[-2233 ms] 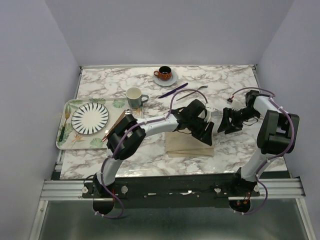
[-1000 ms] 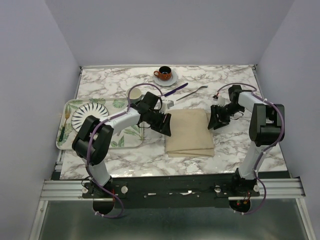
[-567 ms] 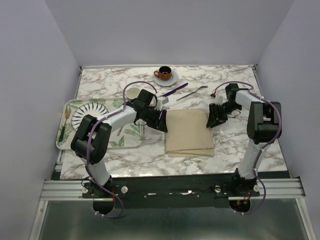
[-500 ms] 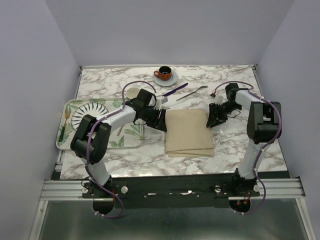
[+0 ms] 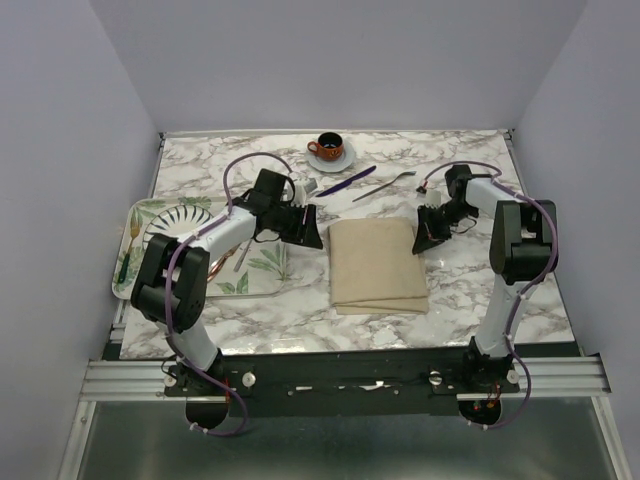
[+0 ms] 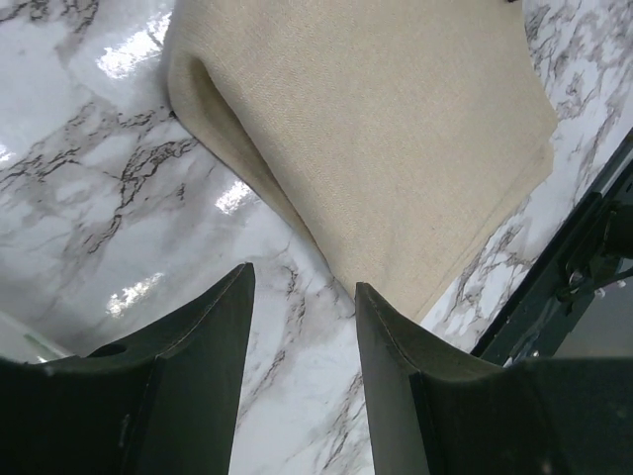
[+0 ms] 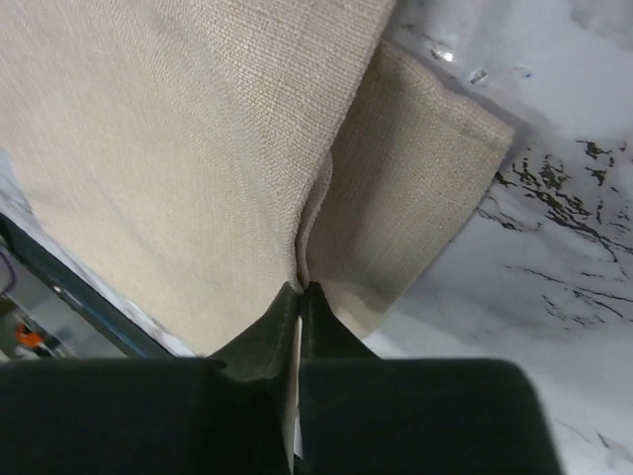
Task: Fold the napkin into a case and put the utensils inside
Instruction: Smooth out the lower triangle-folded napkin at the center of the board.
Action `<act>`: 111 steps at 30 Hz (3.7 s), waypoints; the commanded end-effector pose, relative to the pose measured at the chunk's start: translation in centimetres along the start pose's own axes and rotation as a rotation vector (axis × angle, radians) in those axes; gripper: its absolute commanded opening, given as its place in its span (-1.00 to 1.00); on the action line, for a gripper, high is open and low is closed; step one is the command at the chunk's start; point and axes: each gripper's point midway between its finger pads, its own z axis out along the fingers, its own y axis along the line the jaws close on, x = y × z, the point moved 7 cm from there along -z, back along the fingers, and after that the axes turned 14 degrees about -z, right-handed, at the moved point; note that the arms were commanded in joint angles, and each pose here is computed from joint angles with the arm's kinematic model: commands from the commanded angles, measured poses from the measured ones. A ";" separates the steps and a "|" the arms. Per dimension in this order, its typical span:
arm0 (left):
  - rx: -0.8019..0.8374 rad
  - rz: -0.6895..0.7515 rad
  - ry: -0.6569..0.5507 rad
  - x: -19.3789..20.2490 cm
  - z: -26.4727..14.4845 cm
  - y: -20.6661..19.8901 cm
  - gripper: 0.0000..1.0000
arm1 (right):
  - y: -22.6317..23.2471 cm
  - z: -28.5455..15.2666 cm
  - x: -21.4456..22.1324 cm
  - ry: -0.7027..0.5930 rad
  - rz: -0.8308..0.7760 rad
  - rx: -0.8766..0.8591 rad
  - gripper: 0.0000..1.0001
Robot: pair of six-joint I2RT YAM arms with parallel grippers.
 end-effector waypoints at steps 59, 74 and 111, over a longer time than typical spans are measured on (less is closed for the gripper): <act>0.183 1.328 0.090 11.8 14.5 -19.5 -0.03 | -1.7 -4.5 3.7 -0.095 0.315 -0.020 -0.31; 0.128 1.369 0.096 12.3 17.2 -19.1 0.04 | -3.7 -1.5 4.2 -0.072 0.427 -0.003 -0.53; 0.124 1.345 0.078 13.1 18.9 -19.6 -0.85 | -4.2 -1.1 4.0 0.001 0.404 0.190 -0.65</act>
